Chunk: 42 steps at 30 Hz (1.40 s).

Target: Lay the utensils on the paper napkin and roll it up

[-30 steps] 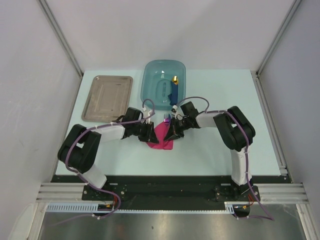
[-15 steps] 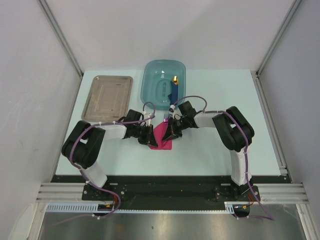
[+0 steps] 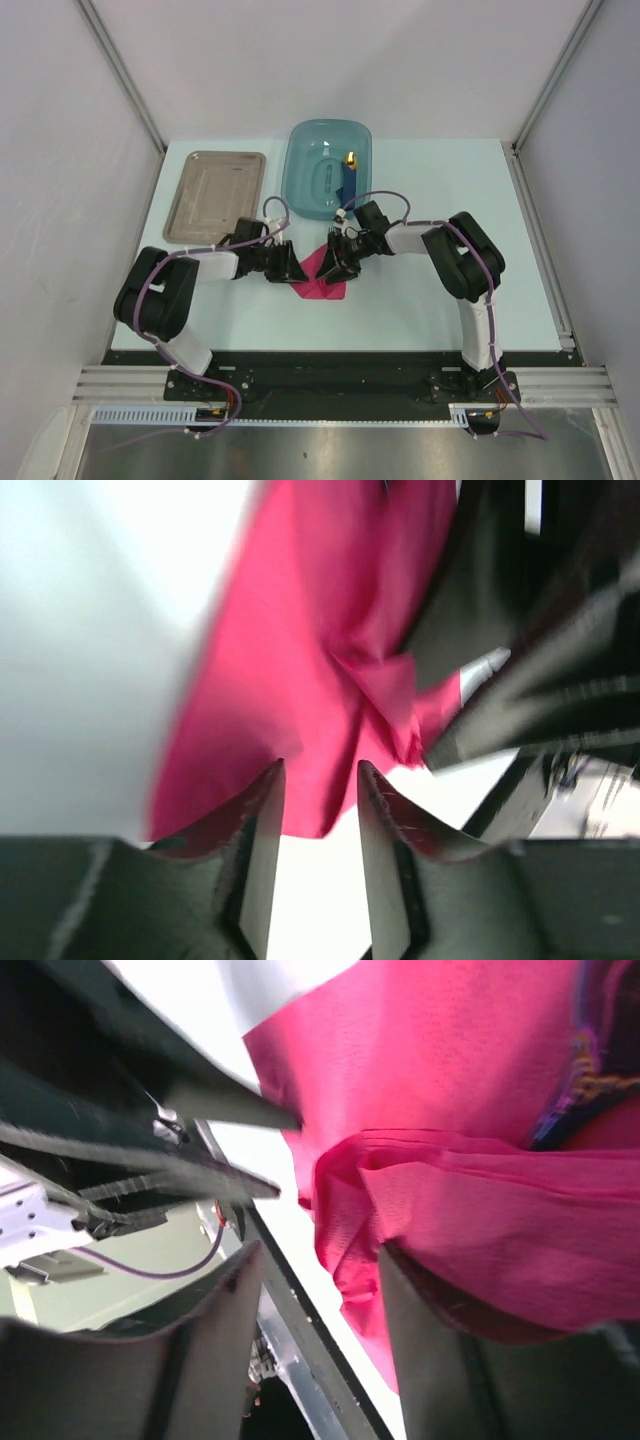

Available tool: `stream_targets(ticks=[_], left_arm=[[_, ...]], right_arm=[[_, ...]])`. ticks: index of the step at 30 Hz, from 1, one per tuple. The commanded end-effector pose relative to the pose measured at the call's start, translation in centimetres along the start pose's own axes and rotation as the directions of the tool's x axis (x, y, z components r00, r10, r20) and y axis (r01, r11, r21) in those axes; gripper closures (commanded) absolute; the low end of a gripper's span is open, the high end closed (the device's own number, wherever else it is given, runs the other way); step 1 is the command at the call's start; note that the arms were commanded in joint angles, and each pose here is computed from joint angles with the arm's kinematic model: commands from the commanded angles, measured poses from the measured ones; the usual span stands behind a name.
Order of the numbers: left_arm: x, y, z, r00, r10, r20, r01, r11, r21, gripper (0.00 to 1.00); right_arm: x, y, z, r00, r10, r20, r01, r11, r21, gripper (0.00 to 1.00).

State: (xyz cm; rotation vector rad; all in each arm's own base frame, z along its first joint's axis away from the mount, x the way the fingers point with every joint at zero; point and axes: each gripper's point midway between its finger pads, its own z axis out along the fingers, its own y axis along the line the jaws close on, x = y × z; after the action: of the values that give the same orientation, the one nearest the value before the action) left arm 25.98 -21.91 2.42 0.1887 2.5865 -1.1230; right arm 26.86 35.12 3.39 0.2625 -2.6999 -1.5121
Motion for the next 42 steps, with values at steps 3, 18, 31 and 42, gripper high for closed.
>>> stream_targets(ticks=[3, 18, 31, 42], left_arm=[[-4.8, -1.6, -1.2, 0.988, -0.016, 0.153, 0.003, 0.997, 0.082, 0.55], [-4.9, -2.7, 2.1, 0.997, -0.049, 0.063, 0.044, 0.996, 0.079, 0.40], [-3.4, -2.7, 3.3, 0.997, -0.067, -0.023, 0.068, 0.997, 0.034, 0.42], [-2.7, -2.5, 3.5, 0.988, -0.135, -0.075, 0.135, 0.991, 0.004, 0.55]], right_arm=[[-0.4, -1.3, 0.7, 1.000, -0.006, 0.013, 0.005, 0.999, 0.038, 0.42], [-0.8, -1.6, 0.2, 0.999, 0.013, 0.043, -0.014, 1.000, 0.024, 0.50], [-1.6, -1.3, 0.0, 0.997, -0.018, 0.078, 0.018, 1.000, 0.001, 0.55], [-1.8, -1.1, -0.1, 0.995, -0.013, 0.104, 0.013, 1.000, -0.003, 0.61]])
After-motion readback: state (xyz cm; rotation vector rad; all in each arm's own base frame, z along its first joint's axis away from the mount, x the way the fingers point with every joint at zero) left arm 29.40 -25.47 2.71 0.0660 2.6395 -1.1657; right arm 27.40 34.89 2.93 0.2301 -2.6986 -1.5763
